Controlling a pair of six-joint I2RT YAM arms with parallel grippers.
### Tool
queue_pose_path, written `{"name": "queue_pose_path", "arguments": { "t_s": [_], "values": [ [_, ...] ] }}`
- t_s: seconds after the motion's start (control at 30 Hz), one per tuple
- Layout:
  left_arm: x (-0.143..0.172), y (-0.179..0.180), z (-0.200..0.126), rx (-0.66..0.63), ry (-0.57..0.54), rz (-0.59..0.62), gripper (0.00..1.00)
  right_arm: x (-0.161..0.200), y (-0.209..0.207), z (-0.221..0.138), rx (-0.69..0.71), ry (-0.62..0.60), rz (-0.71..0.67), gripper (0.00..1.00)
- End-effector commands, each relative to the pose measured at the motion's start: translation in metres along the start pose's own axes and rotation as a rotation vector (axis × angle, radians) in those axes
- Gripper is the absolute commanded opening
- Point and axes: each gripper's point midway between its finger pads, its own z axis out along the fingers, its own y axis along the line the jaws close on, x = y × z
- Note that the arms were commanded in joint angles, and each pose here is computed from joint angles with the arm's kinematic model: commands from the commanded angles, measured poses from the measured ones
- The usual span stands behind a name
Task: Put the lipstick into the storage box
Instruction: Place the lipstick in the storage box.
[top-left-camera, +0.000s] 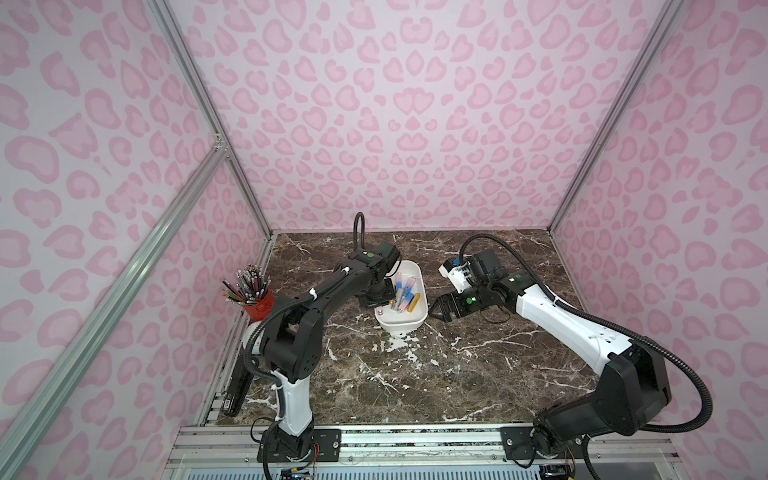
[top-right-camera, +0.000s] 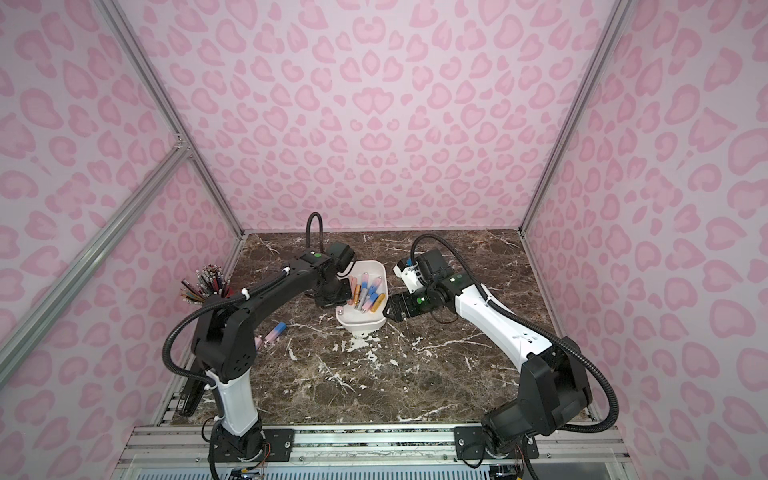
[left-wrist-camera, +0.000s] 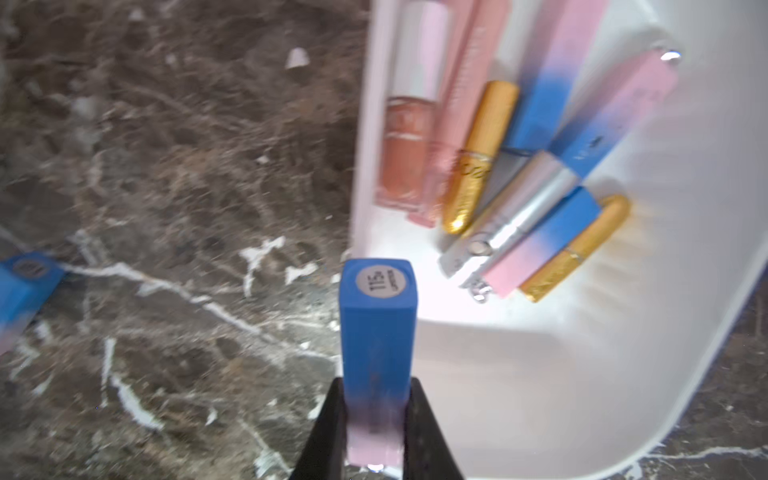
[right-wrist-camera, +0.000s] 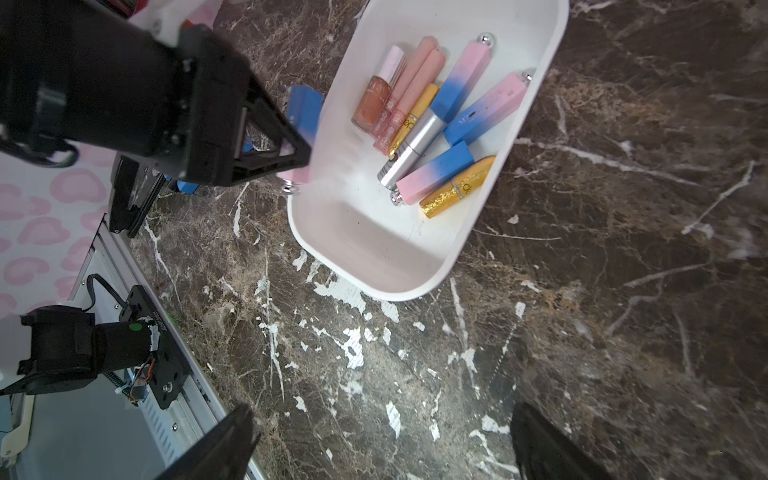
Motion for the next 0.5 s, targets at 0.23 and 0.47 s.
{"name": "queue_pose_path", "arguments": {
  "t_s": [0.23,0.47],
  "values": [
    [-0.021,-0.056,0.018,0.104,0.009,0.055,0.07,0.009,0.035,0.005,-0.008,0.055,-0.156,0.99],
    [-0.021,-0.070,0.042,0.124,0.035,0.068,0.11,0.015,0.062,0.005,-0.061,0.045,-0.257,0.99]
  ]
}}
